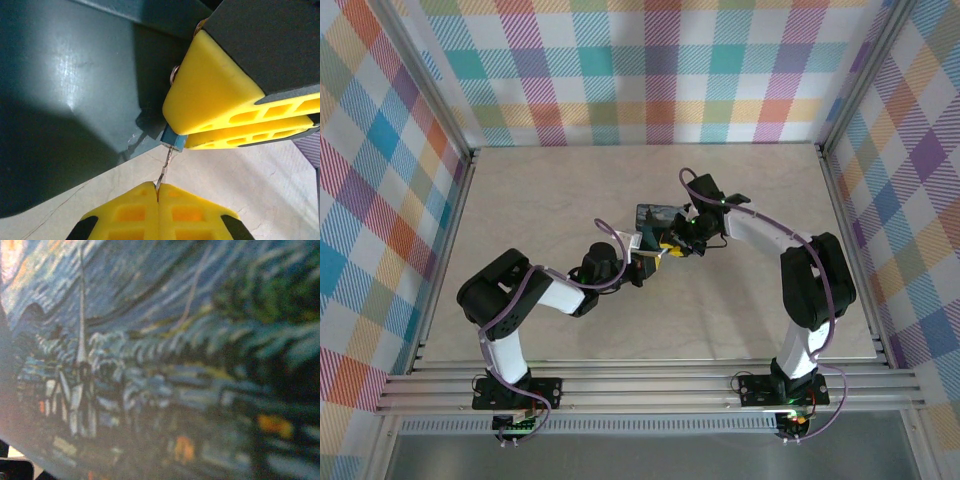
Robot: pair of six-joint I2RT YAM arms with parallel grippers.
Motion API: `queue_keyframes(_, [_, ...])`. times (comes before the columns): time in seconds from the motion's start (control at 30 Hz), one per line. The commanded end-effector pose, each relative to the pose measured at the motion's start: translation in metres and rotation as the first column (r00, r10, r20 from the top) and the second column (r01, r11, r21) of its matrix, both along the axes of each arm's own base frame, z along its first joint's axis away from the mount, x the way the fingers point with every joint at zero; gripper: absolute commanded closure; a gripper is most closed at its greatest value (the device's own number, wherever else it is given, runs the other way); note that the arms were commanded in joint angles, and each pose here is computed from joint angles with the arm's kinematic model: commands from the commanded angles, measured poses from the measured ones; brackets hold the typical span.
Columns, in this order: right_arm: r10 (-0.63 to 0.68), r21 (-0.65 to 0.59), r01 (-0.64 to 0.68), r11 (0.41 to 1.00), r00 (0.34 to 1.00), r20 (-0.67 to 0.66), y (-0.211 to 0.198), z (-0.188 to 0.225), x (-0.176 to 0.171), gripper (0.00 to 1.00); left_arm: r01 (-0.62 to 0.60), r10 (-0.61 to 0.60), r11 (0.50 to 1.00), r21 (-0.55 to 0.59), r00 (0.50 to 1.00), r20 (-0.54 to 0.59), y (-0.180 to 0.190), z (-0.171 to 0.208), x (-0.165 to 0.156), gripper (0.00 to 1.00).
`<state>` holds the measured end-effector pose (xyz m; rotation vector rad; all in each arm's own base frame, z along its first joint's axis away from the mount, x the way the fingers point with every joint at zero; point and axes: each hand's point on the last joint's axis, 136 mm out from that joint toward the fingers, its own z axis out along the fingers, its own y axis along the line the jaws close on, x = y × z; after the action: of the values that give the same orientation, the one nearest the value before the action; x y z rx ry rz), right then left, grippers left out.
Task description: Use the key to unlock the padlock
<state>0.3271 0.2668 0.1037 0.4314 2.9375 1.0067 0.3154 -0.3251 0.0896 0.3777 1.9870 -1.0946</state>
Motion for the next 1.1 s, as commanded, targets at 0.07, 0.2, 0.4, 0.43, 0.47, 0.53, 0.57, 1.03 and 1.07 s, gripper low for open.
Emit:
queue_keyframes(0.07, [-0.002, 0.066, 0.002, 0.998, 1.000, 0.000, 0.004, 0.015, -0.003, 1.00, 0.042, -0.037, 0.999, -0.033, 0.992, 0.119, -0.009, 0.023, -0.003, 1.00])
queue_keyframes(0.2, [-0.011, 0.073, 0.011, 0.997, 1.000, 0.002, 0.001, 0.018, -0.001, 1.00, 0.022, -0.018, 0.999, -0.034, 0.994, 0.105, -0.004, 0.012, -0.004, 1.00])
queue_keyframes(0.4, [-0.018, 0.087, 0.018, 0.996, 1.000, 0.004, 0.000, 0.021, 0.002, 1.00, 0.016, -0.014, 1.000, -0.021, 0.994, 0.106, -0.001, 0.008, -0.005, 1.00])
queue_keyframes(0.43, [-0.018, 0.089, 0.018, 0.996, 1.000, 0.000, 0.000, 0.021, 0.001, 1.00, 0.019, -0.017, 1.000, -0.019, 0.994, 0.105, -0.002, 0.008, -0.005, 1.00])
queue_keyframes(0.47, [-0.020, 0.091, 0.020, 0.996, 1.000, -0.003, 0.000, 0.021, 0.001, 1.00, 0.022, -0.020, 1.000, -0.017, 0.994, 0.106, -0.002, 0.008, -0.006, 1.00])
queue_keyframes(0.53, [-0.023, 0.098, 0.024, 0.995, 1.000, -0.005, 0.000, 0.021, 0.002, 1.00, 0.023, -0.022, 1.000, -0.013, 0.994, 0.106, -0.003, 0.007, -0.005, 1.00])
queue_keyframes(0.57, [-0.023, 0.102, 0.023, 0.995, 1.000, -0.003, 0.001, 0.022, 0.002, 1.00, 0.024, -0.022, 1.000, -0.014, 0.994, 0.105, -0.003, 0.007, -0.005, 1.00])
queue_keyframes(1.03, [0.005, 0.088, -0.003, 0.996, 1.000, -0.022, -0.001, 0.019, -0.005, 1.00, 0.077, -0.052, 0.985, -0.156, 0.986, 0.156, -0.018, 0.062, 0.001, 1.00])
queue_keyframes(1.07, [0.008, 0.063, -0.007, 0.998, 1.000, -0.017, -0.004, 0.018, -0.005, 1.00, 0.074, -0.048, 0.984, -0.160, 0.986, 0.161, -0.016, 0.067, 0.001, 1.00])
